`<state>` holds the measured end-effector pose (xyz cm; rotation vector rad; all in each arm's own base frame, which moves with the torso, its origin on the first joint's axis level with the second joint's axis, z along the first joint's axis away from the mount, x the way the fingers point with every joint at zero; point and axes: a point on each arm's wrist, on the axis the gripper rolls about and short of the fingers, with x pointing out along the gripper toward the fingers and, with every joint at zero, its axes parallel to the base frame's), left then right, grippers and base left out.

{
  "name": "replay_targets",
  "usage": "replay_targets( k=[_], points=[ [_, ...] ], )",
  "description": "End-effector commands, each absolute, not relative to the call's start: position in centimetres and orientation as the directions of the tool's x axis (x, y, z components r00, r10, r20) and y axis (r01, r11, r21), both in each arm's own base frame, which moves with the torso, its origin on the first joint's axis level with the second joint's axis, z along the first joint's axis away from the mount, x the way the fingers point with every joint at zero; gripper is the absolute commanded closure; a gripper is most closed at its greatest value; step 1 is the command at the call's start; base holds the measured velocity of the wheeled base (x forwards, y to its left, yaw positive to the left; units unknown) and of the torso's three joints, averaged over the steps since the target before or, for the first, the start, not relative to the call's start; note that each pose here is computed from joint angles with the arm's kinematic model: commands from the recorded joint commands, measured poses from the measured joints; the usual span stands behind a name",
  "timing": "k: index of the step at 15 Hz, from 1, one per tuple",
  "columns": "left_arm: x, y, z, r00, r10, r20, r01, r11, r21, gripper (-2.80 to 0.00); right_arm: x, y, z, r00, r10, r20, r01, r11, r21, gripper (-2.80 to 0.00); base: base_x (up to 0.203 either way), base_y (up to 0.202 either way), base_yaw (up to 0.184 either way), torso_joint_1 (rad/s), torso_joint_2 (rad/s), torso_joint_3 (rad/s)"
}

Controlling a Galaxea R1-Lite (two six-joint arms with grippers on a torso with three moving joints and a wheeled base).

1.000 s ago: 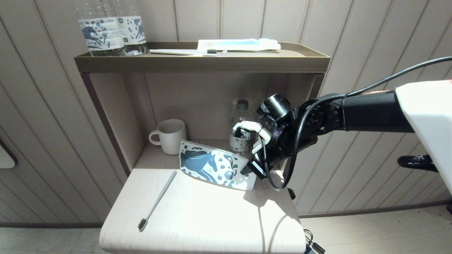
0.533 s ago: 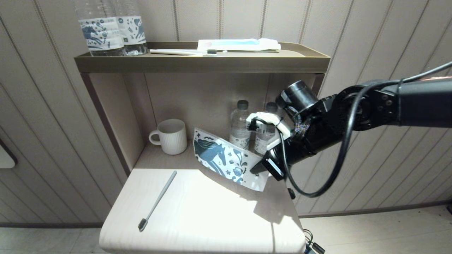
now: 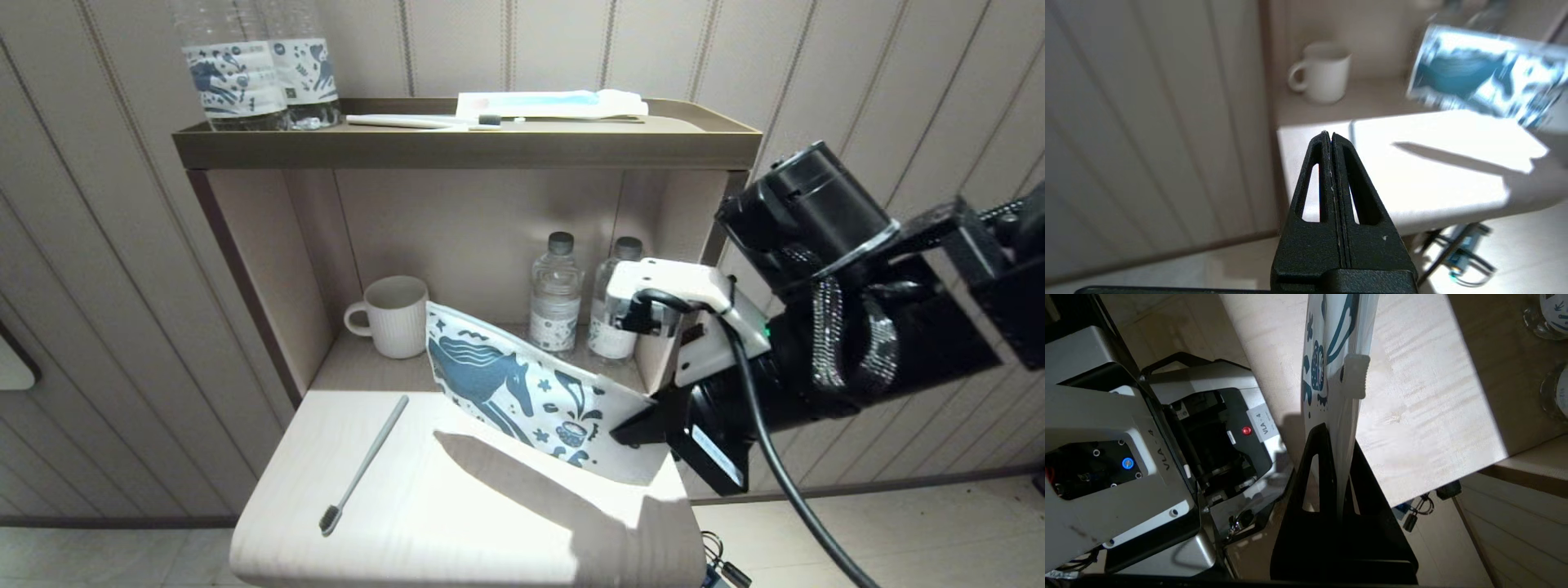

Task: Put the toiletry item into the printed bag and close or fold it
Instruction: Pick up the storage bag

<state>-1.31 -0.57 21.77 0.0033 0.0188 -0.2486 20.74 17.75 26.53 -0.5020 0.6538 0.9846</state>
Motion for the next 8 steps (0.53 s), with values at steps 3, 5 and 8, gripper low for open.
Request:
replay_targets(
  k=[3,5,8],
  points=[
    [5.4,-1.0,28.0,0.890,-0.440,-0.120,0.436,0.898,-0.058,0.00,16.9,17.9,27.9,0.378,0.584,-0.718,-0.893,0.434,-0.118,0.00,0.000,0.000,0.000,0.000,0.00,0.000],
    [7.2,-1.7,30.7,0.762,-0.635,-0.129,0.628,0.773,-0.093,0.00,16.7,18.1,27.6,0.398,0.552,-0.733,-0.885,0.443,-0.147,0.00,0.000,0.000,0.000,0.000,0.00,0.000],
    [10.6,-4.2,31.0,0.530,-0.814,-0.238,0.808,0.570,-0.150,0.00,17.1,18.2,27.6,0.450,0.506,-0.736,-0.867,0.444,-0.225,0.00,0.000,0.000,0.000,0.000,0.00,0.000]
  ],
)
